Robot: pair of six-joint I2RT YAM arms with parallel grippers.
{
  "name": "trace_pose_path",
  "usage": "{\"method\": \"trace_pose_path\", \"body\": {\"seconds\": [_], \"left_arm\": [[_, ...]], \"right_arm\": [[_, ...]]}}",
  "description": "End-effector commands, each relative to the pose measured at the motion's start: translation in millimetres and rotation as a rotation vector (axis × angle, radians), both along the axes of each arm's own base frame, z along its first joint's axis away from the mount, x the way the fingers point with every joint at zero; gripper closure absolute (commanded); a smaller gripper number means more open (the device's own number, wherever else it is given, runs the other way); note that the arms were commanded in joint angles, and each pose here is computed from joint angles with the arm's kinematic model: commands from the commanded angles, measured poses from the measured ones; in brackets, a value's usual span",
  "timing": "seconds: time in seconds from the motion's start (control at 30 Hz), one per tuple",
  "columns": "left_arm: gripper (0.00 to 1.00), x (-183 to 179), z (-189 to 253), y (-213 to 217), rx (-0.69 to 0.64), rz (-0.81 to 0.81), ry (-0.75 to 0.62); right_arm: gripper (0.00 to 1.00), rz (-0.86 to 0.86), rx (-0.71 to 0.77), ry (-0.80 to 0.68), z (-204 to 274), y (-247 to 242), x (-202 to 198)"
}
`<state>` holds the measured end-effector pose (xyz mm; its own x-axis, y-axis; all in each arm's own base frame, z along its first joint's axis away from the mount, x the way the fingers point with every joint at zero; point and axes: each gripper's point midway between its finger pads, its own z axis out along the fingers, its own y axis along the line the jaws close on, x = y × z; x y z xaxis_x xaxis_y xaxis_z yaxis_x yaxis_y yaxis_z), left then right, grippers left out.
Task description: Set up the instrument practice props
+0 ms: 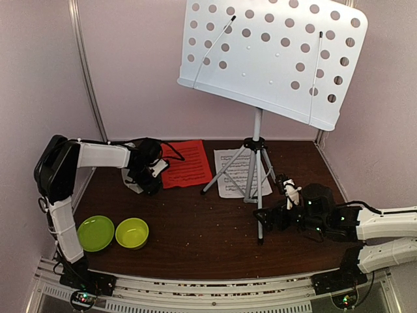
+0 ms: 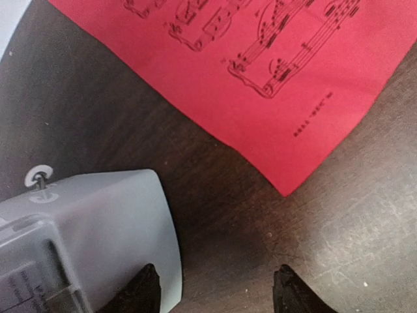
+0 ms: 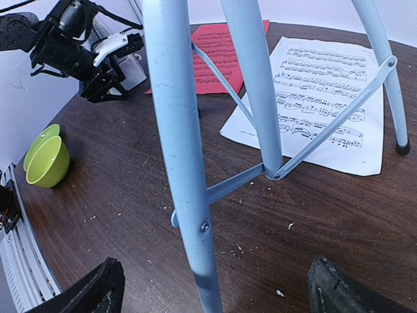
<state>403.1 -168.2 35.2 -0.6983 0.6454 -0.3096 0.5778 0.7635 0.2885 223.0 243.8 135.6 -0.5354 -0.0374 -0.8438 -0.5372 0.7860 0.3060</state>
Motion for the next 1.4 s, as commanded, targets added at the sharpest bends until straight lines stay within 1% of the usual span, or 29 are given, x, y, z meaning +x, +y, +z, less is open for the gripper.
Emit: {"method": "trace_pose_path", "body": {"seconds": [0.0, 0.13, 0.27, 0.47, 0.63, 0.73, 0.83, 0.9, 0.97, 1.17, 1.23, 1.37], "left_arm": [[0.38, 14, 50, -30, -0.058, -0.142, -0.203], [0.37, 5, 51, -59, -0.017, -0.285, -0.253], [0.38, 0, 45, -83, 0.03, -0.381, -0.267], [0.43, 2, 14, -91, 0.238, -0.447, -0.254], [0.46, 2, -9, -86, 0.364, -0.477, -0.235], [0.47, 5, -14, -85, 0.398, -0.492, -0.254], [0.48, 6, -11, -91, 0.387, -0.542, -0.274], [0.53, 14, -8, -91, 0.392, -0.537, -0.3], [0.57, 23, -8, -87, 0.397, -0.528, -0.279], [0.66, 30, -13, -97, 0.371, -0.613, -0.236], [0.73, 30, -13, -99, 0.363, -0.628, -0.231], [0.96, 31, -13, -98, 0.337, -0.631, -0.215]], "right_arm": [[0.01, -0.02, 0.005, -0.023, 9, 0, 4], [0.01, -0.025, 0.003, -0.025, 10, -1, 4], [0.01, -0.027, -0.001, -0.025, 10, -2, 4], [0.01, -0.033, -0.008, -0.029, 11, -5, 4], [0.01, -0.042, -0.019, -0.03, 10, -8, 4], [0.01, -0.045, -0.02, -0.029, 10, -9, 3], [0.02, -0.043, -0.024, -0.026, 9, -9, 3], [0.02, -0.04, -0.028, -0.026, 9, -9, 3], [0.02, -0.042, -0.034, -0.025, 9, -9, 4], [0.04, -0.049, -0.043, -0.028, 13, -9, 6], [0.04, -0.057, -0.041, -0.034, 15, -9, 7], [0.05, -0.067, -0.039, -0.039, 17, -12, 8]]}}
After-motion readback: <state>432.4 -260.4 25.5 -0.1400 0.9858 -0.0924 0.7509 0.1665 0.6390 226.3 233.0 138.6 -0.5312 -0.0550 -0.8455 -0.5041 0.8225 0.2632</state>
